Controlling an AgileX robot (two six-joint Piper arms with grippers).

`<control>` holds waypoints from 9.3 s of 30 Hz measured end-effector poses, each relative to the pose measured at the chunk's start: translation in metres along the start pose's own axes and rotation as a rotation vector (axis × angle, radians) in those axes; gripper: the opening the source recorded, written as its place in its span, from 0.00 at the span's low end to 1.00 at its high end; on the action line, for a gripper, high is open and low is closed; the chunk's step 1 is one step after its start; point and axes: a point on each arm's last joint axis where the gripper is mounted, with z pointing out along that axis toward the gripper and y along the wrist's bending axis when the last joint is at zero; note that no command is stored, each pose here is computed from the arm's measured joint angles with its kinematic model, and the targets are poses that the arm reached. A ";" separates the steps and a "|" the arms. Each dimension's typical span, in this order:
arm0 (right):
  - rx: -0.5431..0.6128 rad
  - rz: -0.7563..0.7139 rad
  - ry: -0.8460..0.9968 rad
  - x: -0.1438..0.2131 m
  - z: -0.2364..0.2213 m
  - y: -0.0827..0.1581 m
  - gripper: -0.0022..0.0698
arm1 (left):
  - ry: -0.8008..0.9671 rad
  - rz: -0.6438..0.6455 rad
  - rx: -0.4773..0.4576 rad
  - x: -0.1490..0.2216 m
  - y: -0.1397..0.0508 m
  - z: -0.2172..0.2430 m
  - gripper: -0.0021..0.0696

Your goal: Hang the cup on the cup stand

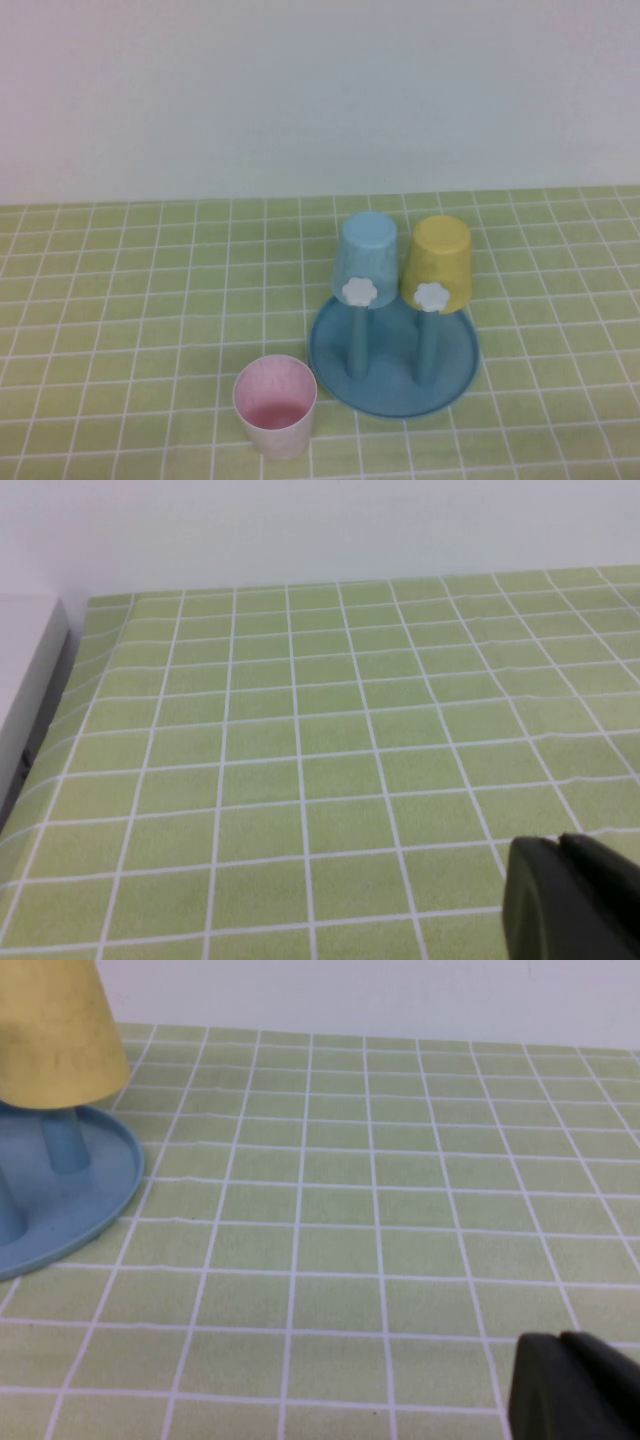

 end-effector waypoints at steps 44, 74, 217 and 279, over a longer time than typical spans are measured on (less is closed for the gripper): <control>0.003 -0.021 0.001 0.000 0.000 0.000 0.03 | -0.072 0.038 -0.011 -0.007 0.001 0.000 0.03; 0.092 -0.041 -0.474 -0.040 -0.010 -0.007 0.03 | -0.584 0.062 -0.011 -0.050 -0.001 -0.015 0.03; -0.393 -0.122 0.262 -0.114 0.013 0.024 0.03 | 0.807 0.030 1.110 -0.235 -0.197 0.201 0.03; -0.479 -0.577 0.145 -0.154 -0.009 0.026 0.81 | 0.654 0.050 1.515 -0.222 -0.320 0.131 0.34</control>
